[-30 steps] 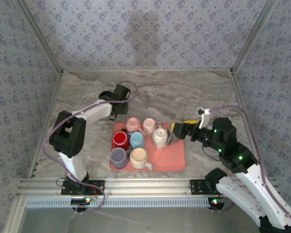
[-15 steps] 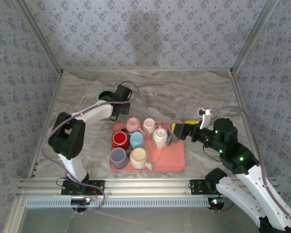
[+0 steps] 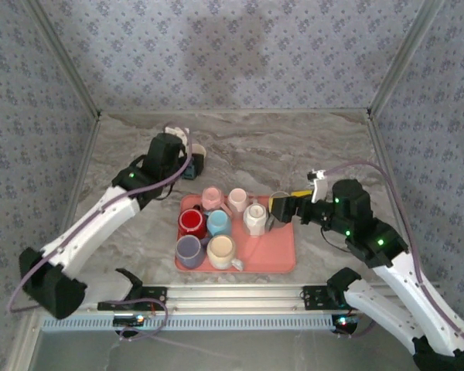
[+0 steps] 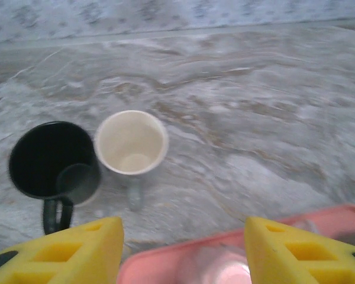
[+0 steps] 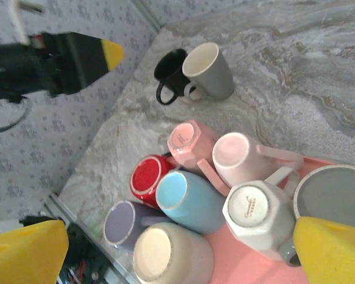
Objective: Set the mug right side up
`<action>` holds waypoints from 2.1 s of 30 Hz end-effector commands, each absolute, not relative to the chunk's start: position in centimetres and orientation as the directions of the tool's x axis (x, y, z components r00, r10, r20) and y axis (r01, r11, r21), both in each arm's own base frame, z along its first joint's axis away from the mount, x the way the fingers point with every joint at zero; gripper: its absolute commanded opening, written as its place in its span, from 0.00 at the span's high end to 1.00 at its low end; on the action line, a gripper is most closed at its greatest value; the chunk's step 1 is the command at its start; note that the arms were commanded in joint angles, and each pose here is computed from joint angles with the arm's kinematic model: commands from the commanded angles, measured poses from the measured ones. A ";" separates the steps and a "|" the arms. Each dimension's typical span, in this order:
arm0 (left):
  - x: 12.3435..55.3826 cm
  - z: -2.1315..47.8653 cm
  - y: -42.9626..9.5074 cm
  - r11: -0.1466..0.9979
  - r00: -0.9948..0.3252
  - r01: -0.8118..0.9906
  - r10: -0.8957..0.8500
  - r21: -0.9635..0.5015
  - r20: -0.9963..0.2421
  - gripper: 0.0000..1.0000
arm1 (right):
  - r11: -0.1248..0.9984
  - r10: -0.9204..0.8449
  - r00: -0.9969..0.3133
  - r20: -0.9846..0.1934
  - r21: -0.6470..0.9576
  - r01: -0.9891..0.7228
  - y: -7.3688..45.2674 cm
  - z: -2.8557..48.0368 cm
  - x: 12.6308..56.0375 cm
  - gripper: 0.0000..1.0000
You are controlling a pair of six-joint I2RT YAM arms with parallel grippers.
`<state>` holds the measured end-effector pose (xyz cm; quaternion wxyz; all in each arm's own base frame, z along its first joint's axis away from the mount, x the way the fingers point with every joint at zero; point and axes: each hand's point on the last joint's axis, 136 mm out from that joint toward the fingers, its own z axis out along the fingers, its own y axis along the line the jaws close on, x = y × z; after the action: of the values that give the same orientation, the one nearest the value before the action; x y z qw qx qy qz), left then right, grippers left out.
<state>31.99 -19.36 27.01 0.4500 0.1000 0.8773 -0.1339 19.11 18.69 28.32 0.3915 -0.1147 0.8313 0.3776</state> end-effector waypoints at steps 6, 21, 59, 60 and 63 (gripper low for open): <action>23.9 26.4 -17.5 0.875 -0.568 0.470 0.195 -0.120 -0.800 0.43 | 0.707 -0.456 -0.608 -0.650 0.150 -0.691 22.2 23.0 17.1 0.00; 23.5 26.1 -12.6 0.934 -0.428 0.357 0.190 0.028 -0.884 0.43 | 0.375 -0.854 -0.335 -0.399 -0.024 -0.927 32.4 17.2 13.3 0.00; 23.6 25.3 -13.1 0.926 -0.446 0.376 0.205 0.025 -0.871 0.43 | 0.485 -0.852 -0.484 -0.199 0.049 -0.873 34.5 13.0 12.5 0.00; 23.6 25.2 -13.2 0.926 -0.446 0.377 0.206 0.026 -0.871 0.43 | 0.486 -0.853 -0.484 -0.193 0.041 -0.873 34.4 12.9 12.5 0.00; 23.6 25.2 -13.2 0.926 -0.448 0.377 0.208 0.027 -0.869 0.43 | 0.488 -0.857 -0.485 -0.172 0.026 -0.872 34.2 12.4 12.6 0.00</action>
<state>23.44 -13.10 24.90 0.4890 0.1685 0.8514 -0.0869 12.47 34.40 12.72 0.0739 -0.5069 0.8554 0.0772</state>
